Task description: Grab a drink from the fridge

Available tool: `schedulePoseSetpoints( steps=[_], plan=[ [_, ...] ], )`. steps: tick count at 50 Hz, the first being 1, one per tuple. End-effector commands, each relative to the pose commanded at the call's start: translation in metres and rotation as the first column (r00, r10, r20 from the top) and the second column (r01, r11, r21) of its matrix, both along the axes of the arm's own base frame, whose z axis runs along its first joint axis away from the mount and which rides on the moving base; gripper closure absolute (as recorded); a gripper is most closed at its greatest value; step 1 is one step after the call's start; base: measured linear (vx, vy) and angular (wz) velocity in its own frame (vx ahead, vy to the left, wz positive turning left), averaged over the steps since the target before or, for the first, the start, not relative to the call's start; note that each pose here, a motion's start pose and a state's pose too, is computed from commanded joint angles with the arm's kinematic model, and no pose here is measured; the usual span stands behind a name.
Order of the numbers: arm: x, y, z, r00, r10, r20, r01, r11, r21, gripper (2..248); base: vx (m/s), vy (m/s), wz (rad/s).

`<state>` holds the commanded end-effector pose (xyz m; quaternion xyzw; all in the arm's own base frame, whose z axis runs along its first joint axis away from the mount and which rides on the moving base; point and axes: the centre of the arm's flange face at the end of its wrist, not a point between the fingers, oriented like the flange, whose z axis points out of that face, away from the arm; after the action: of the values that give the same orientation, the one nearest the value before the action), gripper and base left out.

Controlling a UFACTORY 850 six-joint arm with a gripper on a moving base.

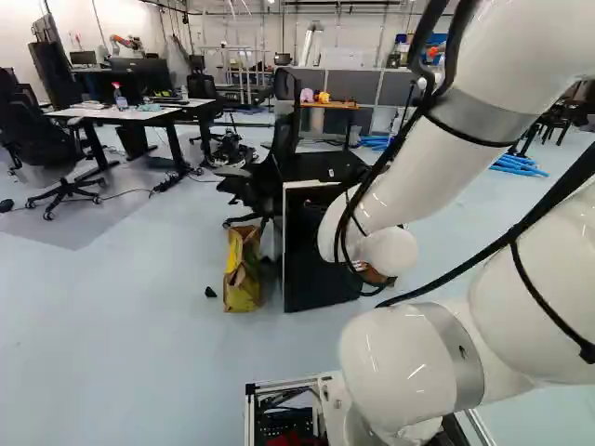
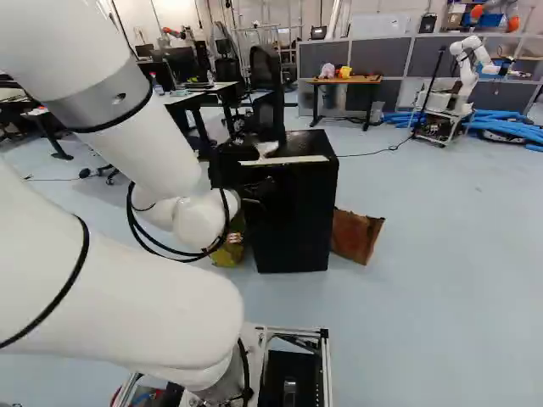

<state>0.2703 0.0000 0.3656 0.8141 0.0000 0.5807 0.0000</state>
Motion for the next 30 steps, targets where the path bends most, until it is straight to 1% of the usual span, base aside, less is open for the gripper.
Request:
schedulePoseSetpoints(
  steps=[13, 30],
  plan=[
    [0.0000, 0.0000, 0.0000, 1.000, 0.000, 0.000, 0.000, 1.000, 0.000, 3, 0.063, 0.026, -0.028],
    [0.0000, 0.0000, 0.0000, 1.000, 0.000, 0.000, 0.000, 1.000, 0.000, 3, 0.018, 0.014, -0.025]
  ],
)
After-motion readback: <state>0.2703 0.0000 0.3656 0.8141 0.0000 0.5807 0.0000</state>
